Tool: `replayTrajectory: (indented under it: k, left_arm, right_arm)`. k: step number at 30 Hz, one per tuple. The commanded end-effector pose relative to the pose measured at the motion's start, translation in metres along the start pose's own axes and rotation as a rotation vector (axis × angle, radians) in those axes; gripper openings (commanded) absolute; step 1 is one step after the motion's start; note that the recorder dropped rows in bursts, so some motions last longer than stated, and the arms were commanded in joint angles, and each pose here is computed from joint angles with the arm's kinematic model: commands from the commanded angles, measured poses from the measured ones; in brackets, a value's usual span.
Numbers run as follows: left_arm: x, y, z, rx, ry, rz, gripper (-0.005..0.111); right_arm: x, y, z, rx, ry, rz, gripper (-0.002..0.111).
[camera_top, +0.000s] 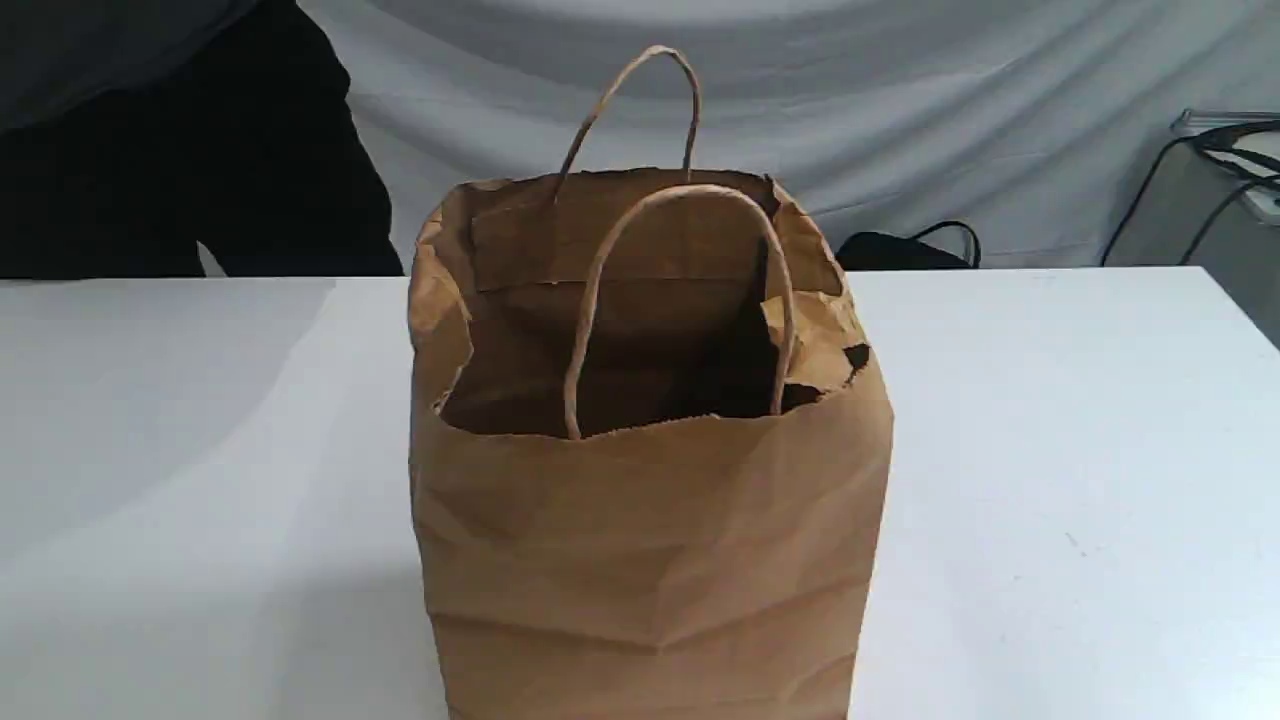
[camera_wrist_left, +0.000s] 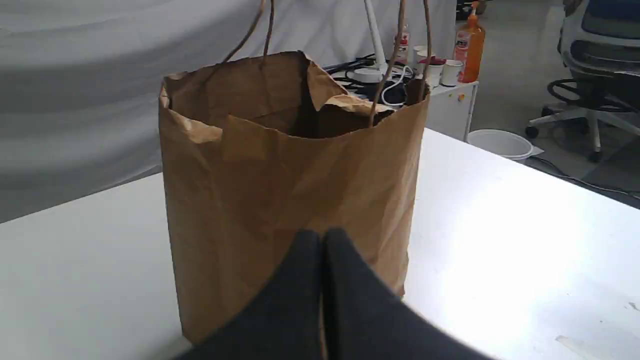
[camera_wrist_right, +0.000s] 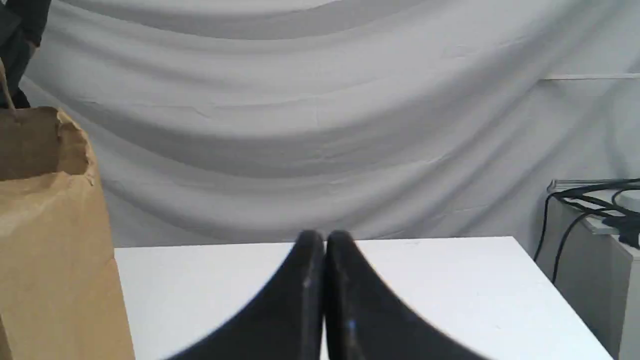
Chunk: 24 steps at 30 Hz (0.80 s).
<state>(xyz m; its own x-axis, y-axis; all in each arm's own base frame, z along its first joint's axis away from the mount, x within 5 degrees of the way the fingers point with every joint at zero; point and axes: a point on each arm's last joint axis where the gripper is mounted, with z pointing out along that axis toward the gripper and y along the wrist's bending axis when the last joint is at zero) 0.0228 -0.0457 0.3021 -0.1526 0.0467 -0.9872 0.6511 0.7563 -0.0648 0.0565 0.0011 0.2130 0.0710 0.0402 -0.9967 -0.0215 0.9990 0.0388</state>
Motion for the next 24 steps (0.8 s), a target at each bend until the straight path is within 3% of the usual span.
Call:
replayTrajectory:
  k: [1, 10, 24]
  left_arm:
    - [0.001, 0.0, 0.0, -0.001, -0.004, -0.004, 0.0]
    - [0.001, 0.0, 0.0, -0.001, -0.004, -0.004, 0.0]
    - [0.001, 0.0, 0.0, -0.001, -0.004, -0.004, 0.0]
  right_arm:
    - [0.004, -0.001, 0.0, 0.013, 0.035, -0.057, 0.0]
    - [0.018, -0.005, -0.002, 0.042, 0.189, -0.115, 0.0]
    - [0.019, -0.005, -0.002, 0.043, 0.197, -0.105, 0.0]
